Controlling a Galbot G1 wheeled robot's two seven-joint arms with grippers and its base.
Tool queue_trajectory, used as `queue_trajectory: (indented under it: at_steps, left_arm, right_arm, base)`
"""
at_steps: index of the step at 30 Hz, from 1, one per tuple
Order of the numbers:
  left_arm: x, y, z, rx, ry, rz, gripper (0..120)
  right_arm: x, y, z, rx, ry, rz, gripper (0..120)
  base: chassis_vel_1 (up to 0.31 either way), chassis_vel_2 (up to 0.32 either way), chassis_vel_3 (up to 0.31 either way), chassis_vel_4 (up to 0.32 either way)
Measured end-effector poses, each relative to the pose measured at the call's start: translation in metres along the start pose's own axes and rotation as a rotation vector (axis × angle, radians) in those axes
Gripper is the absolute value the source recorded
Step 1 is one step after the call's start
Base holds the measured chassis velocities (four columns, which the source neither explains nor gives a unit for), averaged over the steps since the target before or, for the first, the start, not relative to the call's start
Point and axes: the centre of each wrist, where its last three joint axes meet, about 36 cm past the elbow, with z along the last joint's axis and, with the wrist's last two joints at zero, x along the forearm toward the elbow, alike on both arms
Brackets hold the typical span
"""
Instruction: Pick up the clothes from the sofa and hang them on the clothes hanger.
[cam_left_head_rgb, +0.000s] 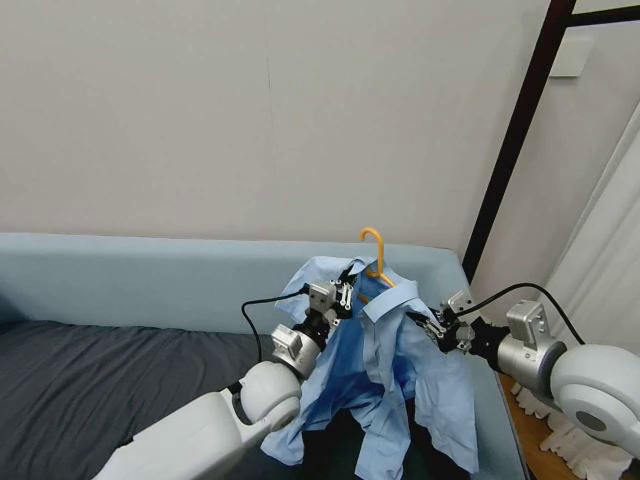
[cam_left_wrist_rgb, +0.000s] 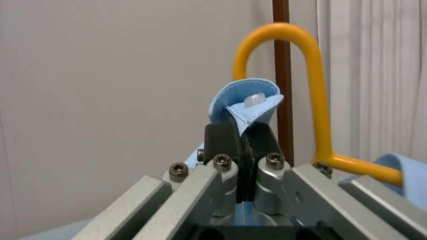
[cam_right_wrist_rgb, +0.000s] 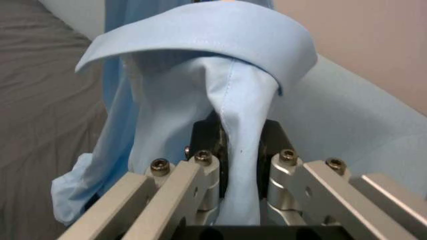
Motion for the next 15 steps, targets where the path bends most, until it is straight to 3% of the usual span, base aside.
queue_trajectory:
  at_steps: [7,15]
  left_arm:
    - [0.0,0.031,-0.022,-0.057,-0.01,-0.009,0]
    - [0.012,0.057,-0.021,-0.157,0.02,0.012,0]
  right_arm:
    - [0.0,0.0,-0.004,0.002,-0.012,-0.004,8]
    - [0.001,0.003,-0.007,0.004,-0.02,-0.016,8]
  base:
    - [0.0,0.0,0.0,0.0]
    - [0.0,0.0,0.0,0.0]
